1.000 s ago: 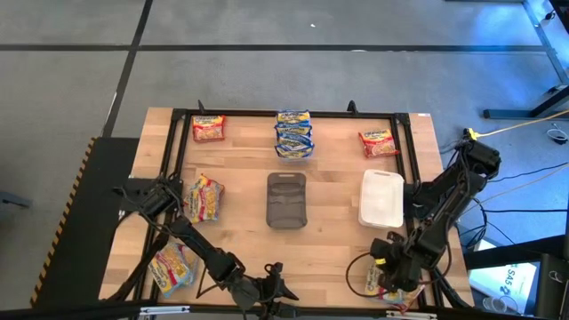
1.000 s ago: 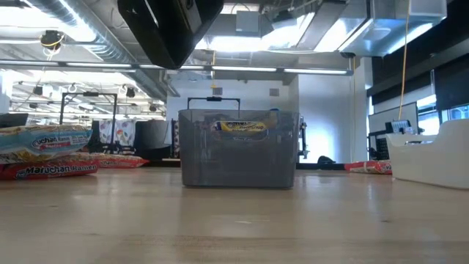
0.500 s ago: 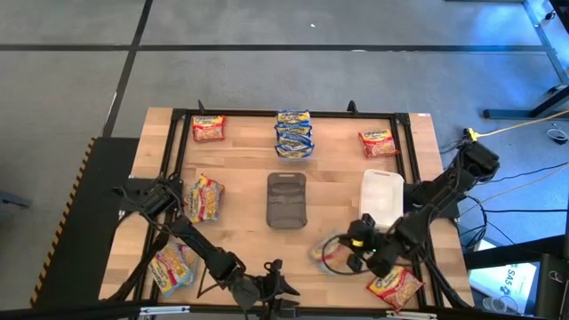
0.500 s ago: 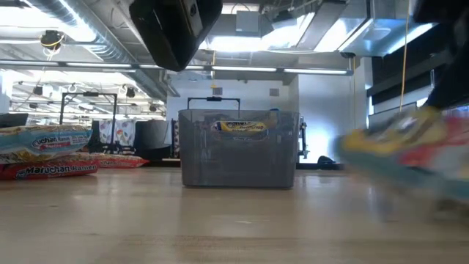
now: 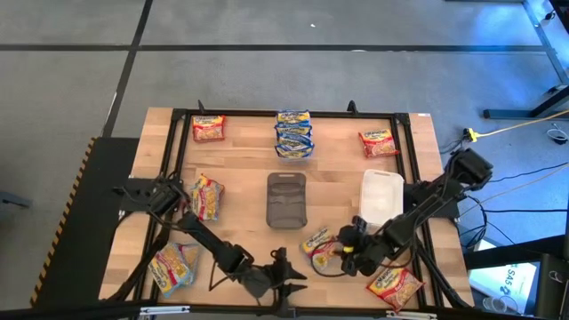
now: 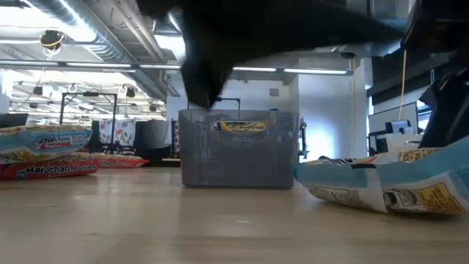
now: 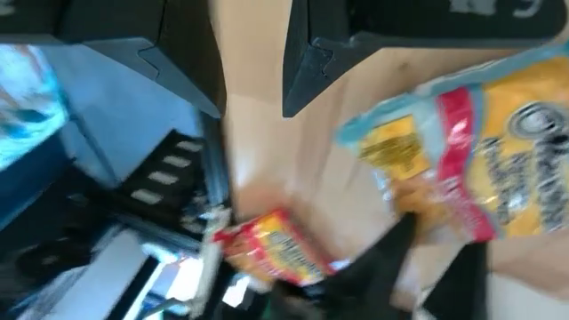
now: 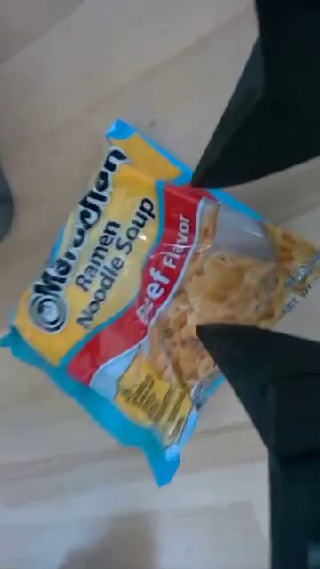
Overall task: Sort Maruchan noodles
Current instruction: Put the light blue noodle pack into the black bin
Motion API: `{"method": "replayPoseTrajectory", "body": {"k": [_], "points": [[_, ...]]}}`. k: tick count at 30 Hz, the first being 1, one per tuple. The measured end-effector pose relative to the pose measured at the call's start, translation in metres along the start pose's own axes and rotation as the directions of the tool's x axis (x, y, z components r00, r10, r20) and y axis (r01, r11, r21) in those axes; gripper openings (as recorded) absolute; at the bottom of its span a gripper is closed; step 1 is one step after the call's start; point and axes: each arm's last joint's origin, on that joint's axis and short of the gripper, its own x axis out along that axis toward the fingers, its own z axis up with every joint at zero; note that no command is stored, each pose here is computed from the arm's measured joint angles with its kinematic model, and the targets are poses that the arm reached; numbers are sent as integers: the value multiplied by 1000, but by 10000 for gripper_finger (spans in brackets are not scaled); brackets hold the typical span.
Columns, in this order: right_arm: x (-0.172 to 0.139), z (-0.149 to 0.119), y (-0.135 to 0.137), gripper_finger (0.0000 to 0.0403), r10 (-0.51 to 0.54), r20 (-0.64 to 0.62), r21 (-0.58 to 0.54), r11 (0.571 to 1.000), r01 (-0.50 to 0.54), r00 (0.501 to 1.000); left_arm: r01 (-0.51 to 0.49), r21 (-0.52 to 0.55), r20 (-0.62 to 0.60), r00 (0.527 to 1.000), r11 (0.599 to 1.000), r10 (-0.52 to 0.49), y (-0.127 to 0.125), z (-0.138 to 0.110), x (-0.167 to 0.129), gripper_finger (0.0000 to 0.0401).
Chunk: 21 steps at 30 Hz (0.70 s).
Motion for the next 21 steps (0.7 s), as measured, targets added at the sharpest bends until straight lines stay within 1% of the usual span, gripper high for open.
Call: {"method": "replayPoseTrajectory", "body": {"k": [2, 4, 6, 10, 12, 14, 17, 19, 21], "points": [[6, -3, 3, 257, 25, -24, -12, 1000, -26, 999, -18, -17, -14, 1000, 1000, 18, 6, -2, 4, 108], [11, -5, 6, 265, 62, -51, -4, 998, -63, 997, -48, -36, -42, 998, 998, 46, 10, -4, 5, 108], [15, -7, 13, 267, 130, -61, 21, 991, -129, 990, -90, -41, -91, 992, 995, 86, 14, -9, 4, 108], [15, -10, 29, 268, 262, -31, 74, 963, -259, 965, -168, -80, -175, 973, 982, 152, 21, -19, 2, 108], [12, -7, 36, 268, 305, -7, 78, 950, -304, 952, -213, -93, -215, 958, 973, 189, 25, -23, 0, 108], [8, -2, 41, 268, 321, 3, 67, 945, -320, 947, -235, -117, -229, 952, 965, 204, 26, -23, -2, 108], [-3, 10, 48, 268, 323, -4, 17, 946, -323, 946, -221, -146, -213, 959, 964, 187, 19, -15, -7, 108], [-9, 17, 46, 268, 287, -23, -19, 958, -288, 958, -186, -173, -187, 970, 967, 153, 10, -9, -11, 108], [-11, 20, 44, 269, 235, -42, -46, 970, -237, 971, -138, -192, -167, 980, 972, 106, 1, -9, -15, 108]]}}
